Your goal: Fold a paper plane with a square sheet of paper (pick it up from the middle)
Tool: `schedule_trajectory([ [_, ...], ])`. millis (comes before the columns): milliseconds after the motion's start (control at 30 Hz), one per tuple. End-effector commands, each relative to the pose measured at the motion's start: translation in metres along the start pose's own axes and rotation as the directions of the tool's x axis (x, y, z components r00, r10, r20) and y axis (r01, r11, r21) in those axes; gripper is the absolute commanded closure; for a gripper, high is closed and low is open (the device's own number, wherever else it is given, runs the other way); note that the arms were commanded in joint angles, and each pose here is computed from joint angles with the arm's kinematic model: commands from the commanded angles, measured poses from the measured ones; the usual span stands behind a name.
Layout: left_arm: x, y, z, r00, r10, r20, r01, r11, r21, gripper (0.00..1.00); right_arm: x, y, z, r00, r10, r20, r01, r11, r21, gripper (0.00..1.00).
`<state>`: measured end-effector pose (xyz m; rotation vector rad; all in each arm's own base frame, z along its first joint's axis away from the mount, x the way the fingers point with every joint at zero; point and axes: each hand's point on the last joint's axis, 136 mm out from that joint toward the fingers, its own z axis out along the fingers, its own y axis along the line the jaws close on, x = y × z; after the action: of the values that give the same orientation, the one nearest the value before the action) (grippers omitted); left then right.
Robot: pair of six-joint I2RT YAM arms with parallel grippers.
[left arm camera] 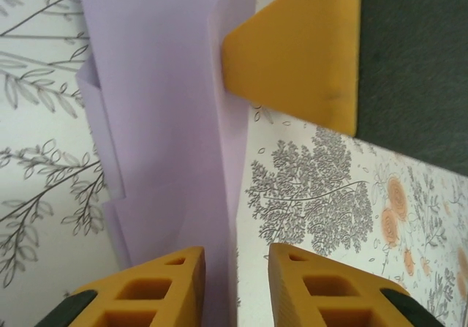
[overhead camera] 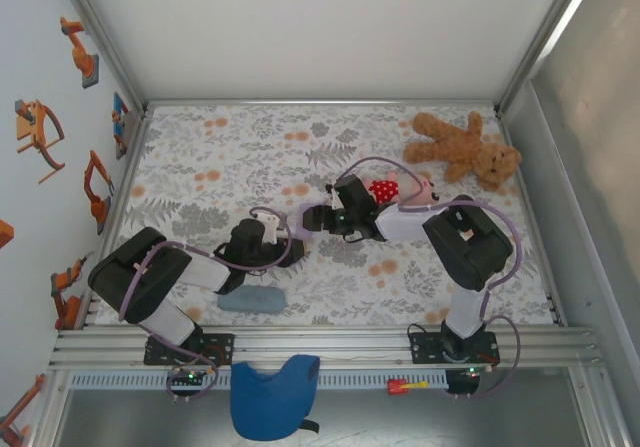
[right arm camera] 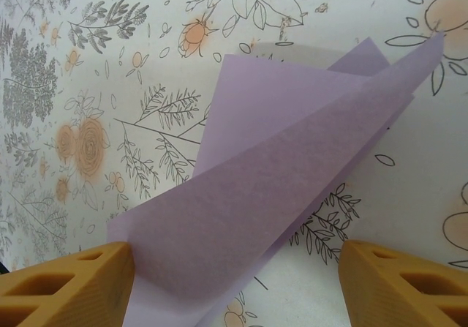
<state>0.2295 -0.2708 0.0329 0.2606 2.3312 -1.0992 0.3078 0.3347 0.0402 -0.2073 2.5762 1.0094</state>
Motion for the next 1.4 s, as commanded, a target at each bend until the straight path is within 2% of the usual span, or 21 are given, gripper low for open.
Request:
schedule_trajectory([
  [0,-0.006,-0.001,-0.005,1.000,-0.007,0.010,0.007,1.000,-0.021,0.67,0.011,-0.013,0.012,0.999,-0.003,-0.045,0.005,0.999,0.040,0.28],
  [233,-0.013,0.000,-0.021,0.998,-0.054,0.023,0.056,0.995,-0.087,0.58,0.016,-0.014,0.014,0.998,-0.005,-0.065,0.009,0.999,0.049,0.28],
  [467,-0.009,-0.002,-0.029,0.986,-0.167,0.009,0.167,0.981,-0.101,0.57,0.019,-0.013,0.017,0.997,-0.002,-0.079,0.007,0.999,0.053,0.28],
  [700,-0.011,-0.011,-0.022,0.977,-0.210,-0.025,0.207,0.974,-0.090,0.56,0.022,-0.013,0.020,0.996,0.000,-0.091,0.006,0.998,0.056,0.28],
  [1367,0.002,0.018,-0.007,0.947,-0.320,-0.045,0.303,0.928,-0.215,0.77,0.023,-0.011,0.021,0.995,0.006,-0.102,-0.001,0.999,0.049,0.29],
])
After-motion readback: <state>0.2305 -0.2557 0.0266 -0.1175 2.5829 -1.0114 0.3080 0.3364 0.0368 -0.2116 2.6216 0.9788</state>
